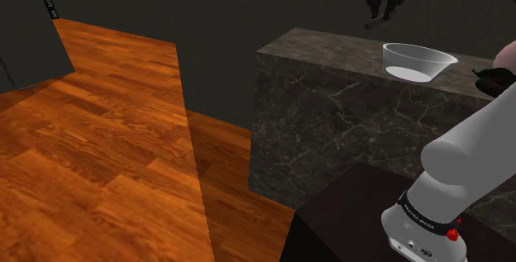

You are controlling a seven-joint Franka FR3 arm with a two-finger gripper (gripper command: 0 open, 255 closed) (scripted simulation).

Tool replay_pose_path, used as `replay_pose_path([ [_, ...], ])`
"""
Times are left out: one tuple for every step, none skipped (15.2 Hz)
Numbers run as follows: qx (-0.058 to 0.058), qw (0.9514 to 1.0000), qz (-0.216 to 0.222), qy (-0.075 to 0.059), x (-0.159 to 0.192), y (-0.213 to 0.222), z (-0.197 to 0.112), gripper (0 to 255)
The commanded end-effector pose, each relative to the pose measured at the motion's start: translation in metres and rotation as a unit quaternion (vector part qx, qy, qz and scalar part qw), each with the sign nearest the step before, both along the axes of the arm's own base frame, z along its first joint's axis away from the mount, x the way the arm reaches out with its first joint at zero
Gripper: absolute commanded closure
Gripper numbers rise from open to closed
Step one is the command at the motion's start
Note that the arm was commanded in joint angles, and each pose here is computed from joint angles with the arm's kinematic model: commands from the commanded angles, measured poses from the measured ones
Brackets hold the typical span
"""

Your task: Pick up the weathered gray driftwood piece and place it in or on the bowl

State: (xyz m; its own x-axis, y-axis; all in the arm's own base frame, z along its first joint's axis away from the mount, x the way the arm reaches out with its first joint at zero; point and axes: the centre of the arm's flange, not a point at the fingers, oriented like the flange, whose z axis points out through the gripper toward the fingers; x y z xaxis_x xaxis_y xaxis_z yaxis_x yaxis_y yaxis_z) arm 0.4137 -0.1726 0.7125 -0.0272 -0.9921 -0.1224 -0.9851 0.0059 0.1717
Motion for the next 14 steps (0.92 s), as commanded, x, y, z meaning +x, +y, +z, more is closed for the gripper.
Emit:
replay_pose_path([
  [0.000, 1.0000, 0.001, 0.000, -0.023, -0.009, -0.005, 255],
  [0.000, 1.0000, 0.001, 0.000, -0.035, -0.014, -0.005, 255],
  [0.000, 1.0000, 0.001, 0.000, -0.047, -0.019, -0.005, 255],
  [0.000, 1.0000, 0.001, 0.000, -0.059, -0.025, -0.006, 255],
  [0.000, 1.0000, 0.001, 0.000, -0.071, -0.030, -0.006, 255],
  [0.000, 1.0000, 0.001, 0.000, -0.083, -0.036, -0.007, 255],
  [0.000, 1.0000, 0.001, 0.000, -0.095, -0.041, -0.007, 255],
  [0.000, 1.0000, 0.001, 0.000, -0.107, -0.047, -0.007, 255],
  [0.000, 1.0000, 0.001, 0.000, -0.119, -0.052, -0.008, 255],
  [0.000, 1.0000, 0.001, 0.000, -0.134, -0.059, -0.008, 255],
  [0.000, 1.0000, 0.001, 0.000, -0.134, -0.059, -0.013, 255],
  [0.000, 1.0000, 0.001, 0.000, -0.134, -0.059, -0.019, 255],
  [0.000, 1.0000, 0.001, 0.000, -0.134, -0.059, -0.024, 255],
  [0.000, 1.0000, 0.001, 0.000, -0.134, -0.059, -0.029, 255],
])
